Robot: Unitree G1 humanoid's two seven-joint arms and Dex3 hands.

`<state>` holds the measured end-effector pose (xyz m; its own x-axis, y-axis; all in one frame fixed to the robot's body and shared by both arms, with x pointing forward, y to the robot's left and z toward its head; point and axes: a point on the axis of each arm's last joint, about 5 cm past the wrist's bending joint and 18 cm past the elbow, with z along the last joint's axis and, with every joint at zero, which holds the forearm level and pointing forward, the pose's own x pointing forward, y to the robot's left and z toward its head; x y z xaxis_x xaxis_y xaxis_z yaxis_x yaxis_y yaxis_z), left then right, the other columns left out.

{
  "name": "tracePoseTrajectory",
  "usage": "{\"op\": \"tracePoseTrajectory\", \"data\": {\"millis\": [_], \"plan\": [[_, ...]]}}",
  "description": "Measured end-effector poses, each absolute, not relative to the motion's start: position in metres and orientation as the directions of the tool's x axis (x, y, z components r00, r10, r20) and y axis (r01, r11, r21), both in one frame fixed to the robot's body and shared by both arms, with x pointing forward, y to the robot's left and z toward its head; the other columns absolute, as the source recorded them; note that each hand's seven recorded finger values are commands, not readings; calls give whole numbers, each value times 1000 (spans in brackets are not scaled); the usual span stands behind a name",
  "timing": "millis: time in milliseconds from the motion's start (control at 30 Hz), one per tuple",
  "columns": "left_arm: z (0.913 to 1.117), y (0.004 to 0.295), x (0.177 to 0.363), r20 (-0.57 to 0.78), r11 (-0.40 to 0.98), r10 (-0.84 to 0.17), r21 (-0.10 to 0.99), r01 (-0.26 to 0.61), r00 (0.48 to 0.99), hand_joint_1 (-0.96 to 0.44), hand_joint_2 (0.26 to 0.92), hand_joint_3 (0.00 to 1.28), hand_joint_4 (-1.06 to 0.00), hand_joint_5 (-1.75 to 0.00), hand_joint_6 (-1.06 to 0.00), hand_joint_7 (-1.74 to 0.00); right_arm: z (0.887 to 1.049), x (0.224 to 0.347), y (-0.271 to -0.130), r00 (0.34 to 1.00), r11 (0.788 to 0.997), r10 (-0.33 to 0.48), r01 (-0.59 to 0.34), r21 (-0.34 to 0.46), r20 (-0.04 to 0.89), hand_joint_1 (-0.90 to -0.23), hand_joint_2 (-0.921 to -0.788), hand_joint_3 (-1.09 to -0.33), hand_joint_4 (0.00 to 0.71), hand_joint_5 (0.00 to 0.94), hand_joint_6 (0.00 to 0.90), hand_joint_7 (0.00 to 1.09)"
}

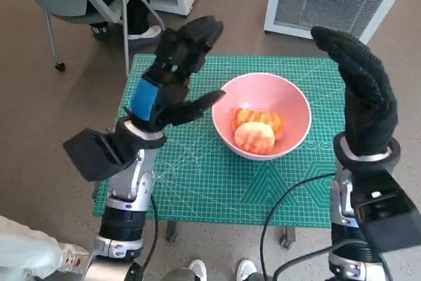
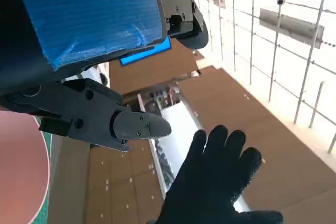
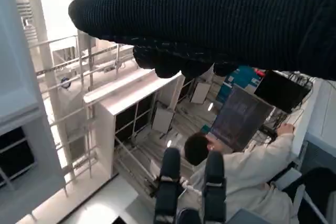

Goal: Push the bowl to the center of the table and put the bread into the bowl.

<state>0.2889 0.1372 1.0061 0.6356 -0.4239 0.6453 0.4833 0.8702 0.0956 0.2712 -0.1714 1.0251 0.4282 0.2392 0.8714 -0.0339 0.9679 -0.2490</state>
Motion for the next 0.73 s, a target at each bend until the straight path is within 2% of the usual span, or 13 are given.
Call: {"op": "tracePoseTrajectory", "data": {"millis": [67,367,733], "plan": [[1005,138,288,644,873,-418,90,479,641,-219,797,499,-3,-659,1,-942,1025,271,-171,432,967,239,-31,-251,869,-529,-921,-740,321,0,12,692],[1003,142,283,654,887,-391,79,456,647,-210,729,626,1,-680,1,-932,1025,272,-170,442,969,230,-27,-244,867,-541,-921,-738,316,0,9,697],[1005,145,279,676,900,-359,69,430,644,-187,673,736,1,-711,1,-955,1027,271,-169,444,966,239,-17,-258,864,-546,-921,-737,315,0,7,700]]}}
